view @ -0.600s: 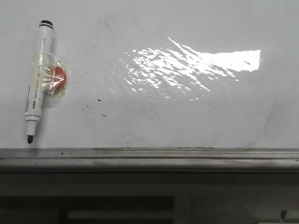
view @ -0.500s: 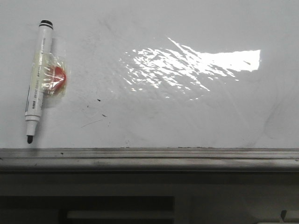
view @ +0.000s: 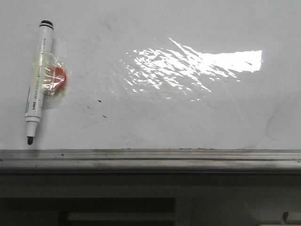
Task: Write number 9 on whiteboard
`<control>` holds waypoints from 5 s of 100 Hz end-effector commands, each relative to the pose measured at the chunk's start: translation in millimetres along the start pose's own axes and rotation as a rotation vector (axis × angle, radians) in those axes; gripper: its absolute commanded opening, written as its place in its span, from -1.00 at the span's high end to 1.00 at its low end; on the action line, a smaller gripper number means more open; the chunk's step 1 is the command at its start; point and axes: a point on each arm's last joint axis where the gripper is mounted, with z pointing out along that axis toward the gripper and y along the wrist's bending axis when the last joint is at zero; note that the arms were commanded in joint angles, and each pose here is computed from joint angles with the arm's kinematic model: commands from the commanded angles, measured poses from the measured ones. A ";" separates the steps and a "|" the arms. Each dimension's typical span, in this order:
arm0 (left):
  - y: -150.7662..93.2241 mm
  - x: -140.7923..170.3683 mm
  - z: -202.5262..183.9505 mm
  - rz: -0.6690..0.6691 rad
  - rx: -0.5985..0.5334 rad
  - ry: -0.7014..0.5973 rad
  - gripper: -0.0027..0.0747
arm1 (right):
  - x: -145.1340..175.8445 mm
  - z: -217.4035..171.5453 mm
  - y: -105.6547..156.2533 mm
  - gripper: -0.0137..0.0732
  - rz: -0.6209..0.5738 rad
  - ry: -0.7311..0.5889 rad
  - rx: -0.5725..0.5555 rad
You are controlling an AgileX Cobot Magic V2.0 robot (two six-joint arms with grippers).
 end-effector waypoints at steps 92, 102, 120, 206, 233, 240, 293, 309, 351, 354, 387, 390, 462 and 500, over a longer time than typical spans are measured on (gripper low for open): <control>1.9 -32.4 -8.4 -1.001 0.181 -0.375 0.98 | -37.6 -9.7 -1.3 0.83 0.414 -0.462 -0.079; -7.0 -46.9 -14.5 -0.837 0.241 -0.289 0.98 | -56.4 -18.6 0.7 0.83 0.430 -0.436 -0.109; -11.5 -91.8 -20.0 -0.418 0.220 -0.102 0.97 | -103.7 -35.4 4.8 0.83 0.194 -0.160 -0.097; -81.8 -134.6 65.5 -0.244 0.657 0.372 -0.04 | -171.4 -17.4 10.1 -0.37 0.026 0.039 -0.159; -106.8 -115.9 87.9 -0.203 0.677 0.483 -0.04 | -171.5 -15.3 10.3 -0.37 0.026 0.043 -0.158; -107.7 -112.6 96.9 -0.207 0.641 0.482 -0.04 | -172.1 -15.2 10.2 -0.37 0.026 0.038 -0.158; -130.6 -143.9 73.4 0.316 0.958 0.265 0.98 | -188.9 -14.1 38.8 -0.37 -0.168 0.049 -0.469; -142.0 -146.5 60.1 0.661 1.114 0.105 0.98 | -194.2 3.9 72.7 -0.37 -0.392 0.094 -0.754; -144.9 -144.1 54.8 0.703 1.168 0.098 0.98 | -186.2 49.1 166.3 -0.38 -0.555 -0.062 -0.948; -145.0 -143.6 54.1 0.704 1.177 0.103 0.98 | -184.8 50.7 171.9 -0.38 -0.560 -0.057 -0.959; -145.3 -142.0 51.7 0.709 1.206 0.118 0.98 | -179.1 63.9 197.2 -0.15 -0.574 0.021 -1.013; -145.3 -142.0 51.7 0.709 1.206 0.118 0.98 | -177.6 63.2 197.4 -0.03 -0.580 0.034 -1.025; -96.6 -194.0 -11.7 0.395 1.065 -0.101 -0.22 | -243.2 48.5 160.6 0.81 -0.644 0.387 -0.940; -46.7 -180.2 -51.4 0.193 0.767 -0.231 0.63 | -248.6 43.9 133.0 0.77 -0.484 -0.075 -0.582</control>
